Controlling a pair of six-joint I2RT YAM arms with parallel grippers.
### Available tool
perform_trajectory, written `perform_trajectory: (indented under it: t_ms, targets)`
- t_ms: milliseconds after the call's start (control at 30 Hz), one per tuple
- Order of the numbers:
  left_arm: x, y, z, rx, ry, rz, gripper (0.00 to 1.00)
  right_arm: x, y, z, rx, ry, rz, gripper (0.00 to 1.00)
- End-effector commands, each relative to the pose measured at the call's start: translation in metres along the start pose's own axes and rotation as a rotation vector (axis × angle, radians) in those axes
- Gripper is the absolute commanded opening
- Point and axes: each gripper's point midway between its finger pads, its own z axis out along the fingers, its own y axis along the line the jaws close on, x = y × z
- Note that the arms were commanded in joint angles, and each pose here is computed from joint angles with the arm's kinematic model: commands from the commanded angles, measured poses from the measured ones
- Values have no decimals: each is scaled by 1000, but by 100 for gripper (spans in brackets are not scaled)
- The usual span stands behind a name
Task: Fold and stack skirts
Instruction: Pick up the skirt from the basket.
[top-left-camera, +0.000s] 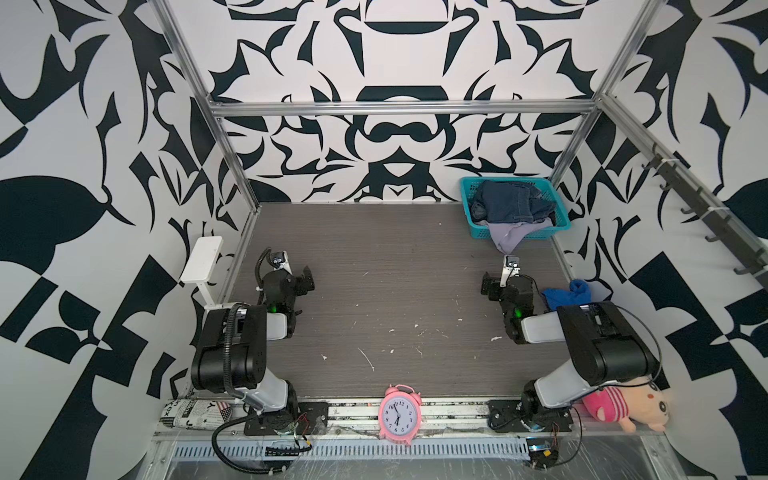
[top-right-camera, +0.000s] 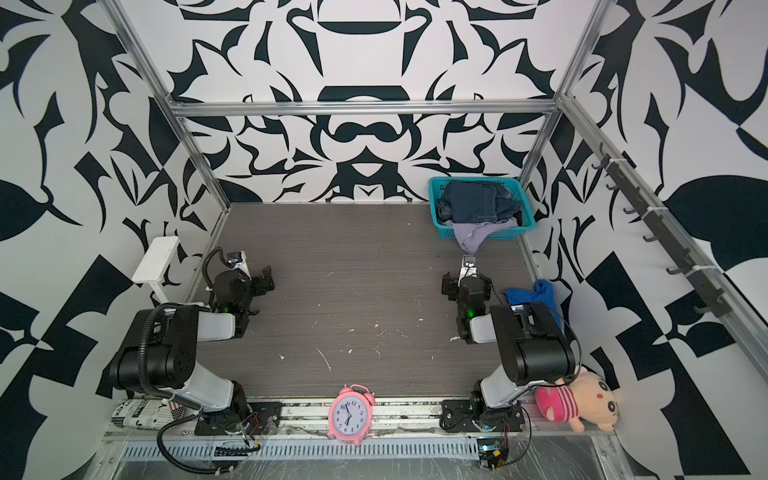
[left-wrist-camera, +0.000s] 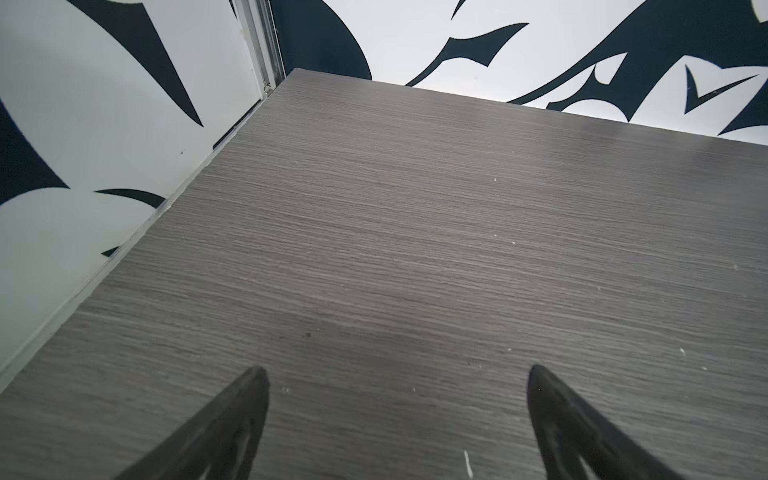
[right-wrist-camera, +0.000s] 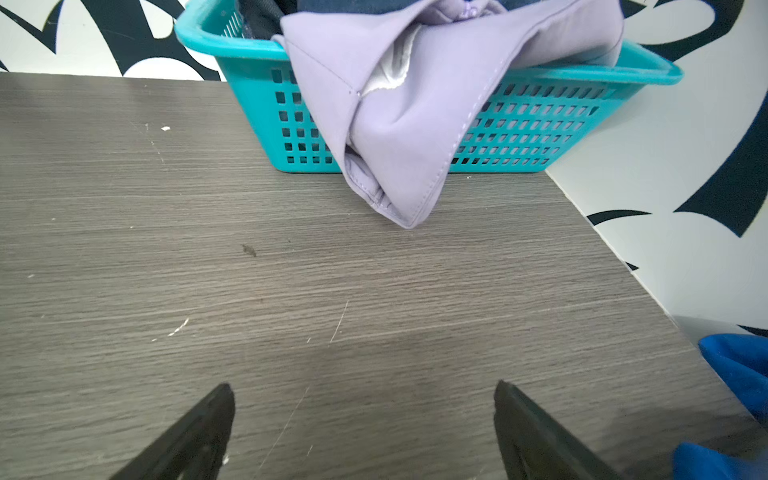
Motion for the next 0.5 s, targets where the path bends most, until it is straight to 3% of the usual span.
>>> perform_trajectory:
  t_ms: [0, 467]
  targets:
    - [-4, -1, -2, 0, -16, 3, 99, -14, -1, 0, 11, -51, 7, 100]
    - [-3, -1, -1, 5, -11, 4, 99, -14, 10, 2, -52, -39, -16, 100]
